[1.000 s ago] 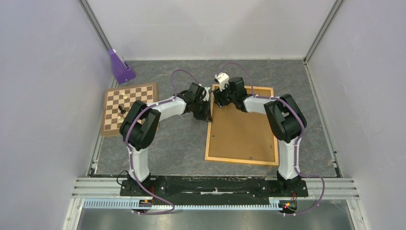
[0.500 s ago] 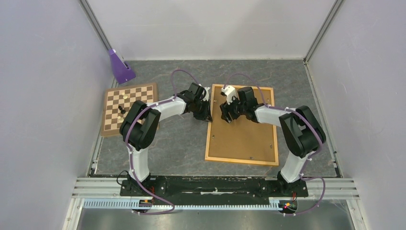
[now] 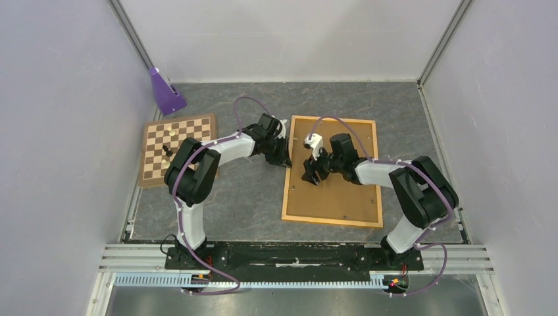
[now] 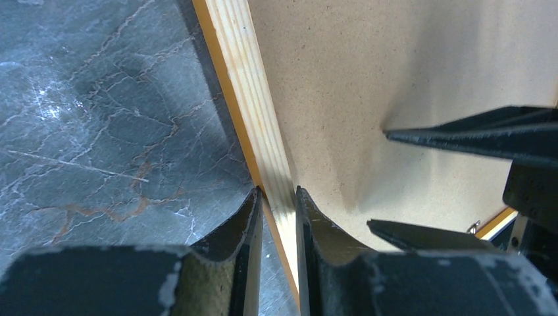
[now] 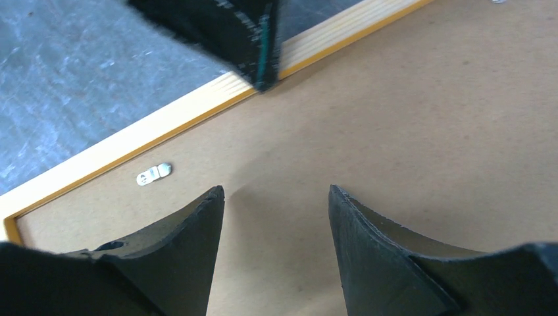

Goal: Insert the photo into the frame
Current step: Install the photo frame at the center of the board.

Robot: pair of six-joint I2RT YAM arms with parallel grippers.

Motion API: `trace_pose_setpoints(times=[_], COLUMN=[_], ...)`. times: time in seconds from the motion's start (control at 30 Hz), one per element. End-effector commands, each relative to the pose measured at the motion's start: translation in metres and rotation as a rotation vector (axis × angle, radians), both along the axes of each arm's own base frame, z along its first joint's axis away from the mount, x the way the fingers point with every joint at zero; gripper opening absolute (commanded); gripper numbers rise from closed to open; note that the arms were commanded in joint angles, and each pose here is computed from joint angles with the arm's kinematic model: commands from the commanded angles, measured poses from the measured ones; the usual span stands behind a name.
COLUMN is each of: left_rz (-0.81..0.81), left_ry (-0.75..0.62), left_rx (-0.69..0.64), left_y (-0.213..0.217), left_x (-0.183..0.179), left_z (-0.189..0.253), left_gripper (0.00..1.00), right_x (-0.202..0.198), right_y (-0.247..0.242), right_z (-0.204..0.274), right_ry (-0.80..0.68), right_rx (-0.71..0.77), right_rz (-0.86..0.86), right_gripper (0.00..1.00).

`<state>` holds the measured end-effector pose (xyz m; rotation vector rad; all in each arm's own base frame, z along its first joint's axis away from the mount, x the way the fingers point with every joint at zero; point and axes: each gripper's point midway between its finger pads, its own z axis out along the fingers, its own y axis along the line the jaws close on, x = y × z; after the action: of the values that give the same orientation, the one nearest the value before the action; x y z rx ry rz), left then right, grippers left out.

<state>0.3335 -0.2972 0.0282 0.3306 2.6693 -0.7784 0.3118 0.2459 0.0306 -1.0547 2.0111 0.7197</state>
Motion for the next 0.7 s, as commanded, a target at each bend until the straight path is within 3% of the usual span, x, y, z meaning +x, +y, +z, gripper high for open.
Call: trace_pose_setpoints(times=[0.0,0.27,0.67], left_rz=[0.013,-0.004,-0.014], left_ry=[0.046,0.02,0.025], left_rx=[-0.014,-0.028,-0.045], left_y=[0.004,0.002,0.0], left_x=[-0.004,-0.001,-0.004], left_z=[-0.008,-0.001,0.001], left_gripper=[0.02,0.02,0.02], right_x=[-0.022,-0.043,-0.037], right_y=[0.009,0.018,0.026], right_z=[0.004,-0.005,-0.011], right_ry=[-0.042,-0.104,-0.208], right_rx=[0.012,-0.061,-0.158], right_rz=[0.072,0.158,0.131], right_gripper=[0.62,0.61,0.59])
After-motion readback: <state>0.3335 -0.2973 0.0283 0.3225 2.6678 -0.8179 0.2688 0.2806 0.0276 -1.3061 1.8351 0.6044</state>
